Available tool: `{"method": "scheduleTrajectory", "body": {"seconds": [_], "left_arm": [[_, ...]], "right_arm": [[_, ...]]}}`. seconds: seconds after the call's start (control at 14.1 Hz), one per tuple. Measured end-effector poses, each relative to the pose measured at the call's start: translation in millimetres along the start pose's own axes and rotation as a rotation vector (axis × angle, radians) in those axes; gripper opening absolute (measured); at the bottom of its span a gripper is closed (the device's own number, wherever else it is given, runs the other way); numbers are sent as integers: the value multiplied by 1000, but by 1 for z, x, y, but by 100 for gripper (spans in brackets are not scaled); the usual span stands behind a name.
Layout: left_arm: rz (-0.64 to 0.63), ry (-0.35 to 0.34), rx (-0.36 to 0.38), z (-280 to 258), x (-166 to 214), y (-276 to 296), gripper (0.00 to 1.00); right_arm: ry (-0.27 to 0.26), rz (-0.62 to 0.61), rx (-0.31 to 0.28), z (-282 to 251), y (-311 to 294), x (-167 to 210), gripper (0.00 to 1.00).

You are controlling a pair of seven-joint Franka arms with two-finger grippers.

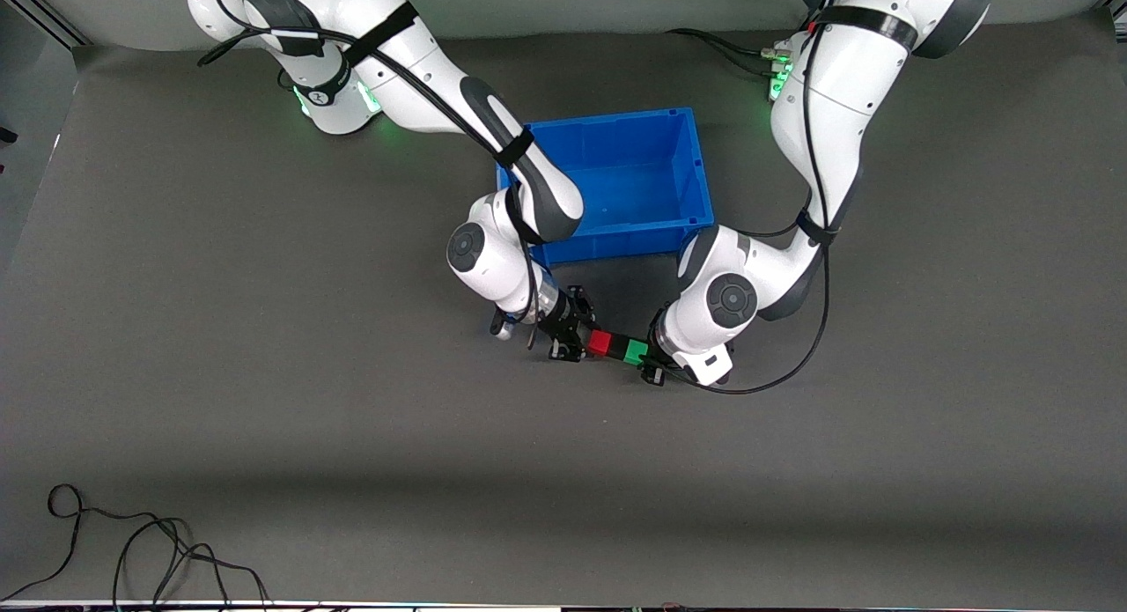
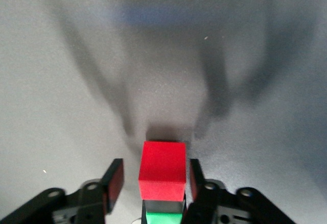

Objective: Attach green and red cubes to black cube
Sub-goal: 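Press the red cube against the black cube with the right gripper, then open both grippers and lift them away from the joined cubes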

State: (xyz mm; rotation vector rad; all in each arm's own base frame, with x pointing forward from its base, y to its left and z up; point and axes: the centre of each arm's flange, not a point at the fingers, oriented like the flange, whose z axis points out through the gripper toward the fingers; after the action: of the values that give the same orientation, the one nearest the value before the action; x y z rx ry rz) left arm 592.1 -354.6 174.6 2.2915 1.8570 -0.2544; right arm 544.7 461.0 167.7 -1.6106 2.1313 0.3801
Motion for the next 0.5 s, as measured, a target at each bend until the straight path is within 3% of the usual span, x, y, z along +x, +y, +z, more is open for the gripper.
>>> {"method": "scheduleTrajectory", "body": {"seconds": [0.21, 0.28, 0.5], "left_arm": [[0, 0, 0, 0, 0, 0, 39], [0, 0, 0, 0, 0, 0, 39], [-1, 0, 0, 0, 0, 0, 39]], "right_arm": [[1, 1, 10, 2, -1, 2, 96], [-1, 0, 11, 2, -1, 1, 100], [-5, -11, 33, -5, -11, -3, 100]]}}
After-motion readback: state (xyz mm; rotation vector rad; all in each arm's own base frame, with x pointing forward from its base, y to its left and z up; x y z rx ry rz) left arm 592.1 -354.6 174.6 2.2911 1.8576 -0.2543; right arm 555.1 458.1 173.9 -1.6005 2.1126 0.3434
